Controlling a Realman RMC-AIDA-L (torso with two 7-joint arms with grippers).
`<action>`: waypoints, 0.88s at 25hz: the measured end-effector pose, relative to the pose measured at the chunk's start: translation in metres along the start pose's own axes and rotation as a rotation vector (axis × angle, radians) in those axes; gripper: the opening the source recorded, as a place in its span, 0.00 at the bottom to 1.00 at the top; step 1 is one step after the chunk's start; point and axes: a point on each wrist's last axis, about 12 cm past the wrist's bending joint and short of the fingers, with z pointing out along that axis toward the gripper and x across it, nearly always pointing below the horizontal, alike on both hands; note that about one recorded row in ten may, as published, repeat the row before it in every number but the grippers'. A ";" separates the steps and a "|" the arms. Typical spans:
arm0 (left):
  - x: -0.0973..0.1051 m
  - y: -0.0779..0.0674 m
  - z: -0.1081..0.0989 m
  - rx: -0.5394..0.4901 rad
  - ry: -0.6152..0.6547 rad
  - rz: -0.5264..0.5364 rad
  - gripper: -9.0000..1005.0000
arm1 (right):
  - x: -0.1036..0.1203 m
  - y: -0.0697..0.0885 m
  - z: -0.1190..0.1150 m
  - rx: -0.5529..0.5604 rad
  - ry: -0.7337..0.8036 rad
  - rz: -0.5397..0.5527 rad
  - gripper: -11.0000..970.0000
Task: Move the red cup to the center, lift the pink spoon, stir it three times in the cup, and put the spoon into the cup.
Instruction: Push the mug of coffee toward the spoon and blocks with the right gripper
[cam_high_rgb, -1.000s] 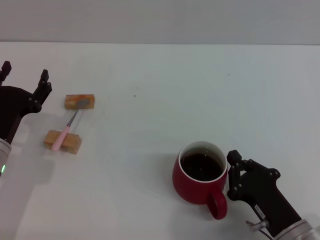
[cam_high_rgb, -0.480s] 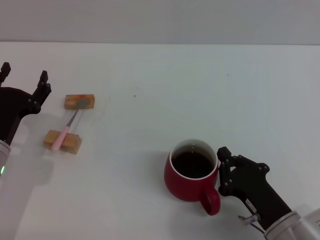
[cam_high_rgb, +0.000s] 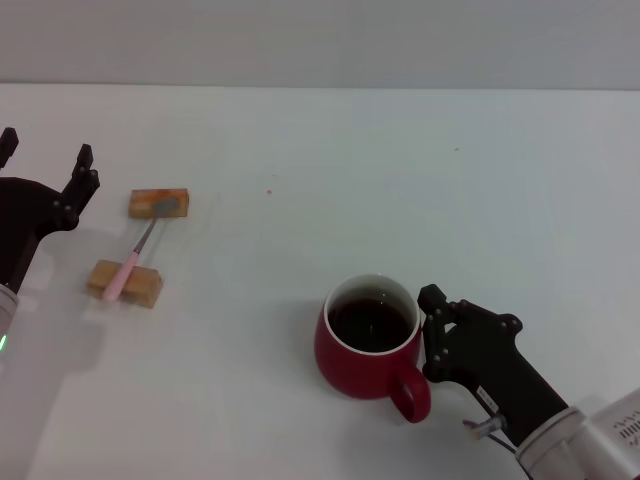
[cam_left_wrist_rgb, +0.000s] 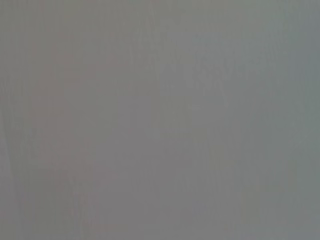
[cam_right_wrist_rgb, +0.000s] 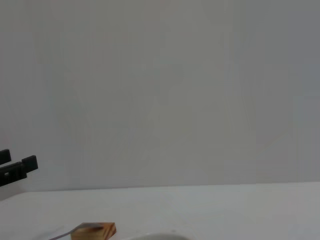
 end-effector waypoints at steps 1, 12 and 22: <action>0.000 0.000 0.000 0.000 0.000 0.000 0.83 | 0.000 0.000 0.001 -0.003 0.003 -0.001 0.01; 0.000 0.000 0.000 -0.001 0.002 0.001 0.83 | -0.002 0.000 0.009 -0.018 0.015 -0.008 0.01; 0.000 0.000 0.000 -0.001 0.001 0.001 0.83 | -0.003 0.003 0.014 -0.043 0.015 -0.018 0.01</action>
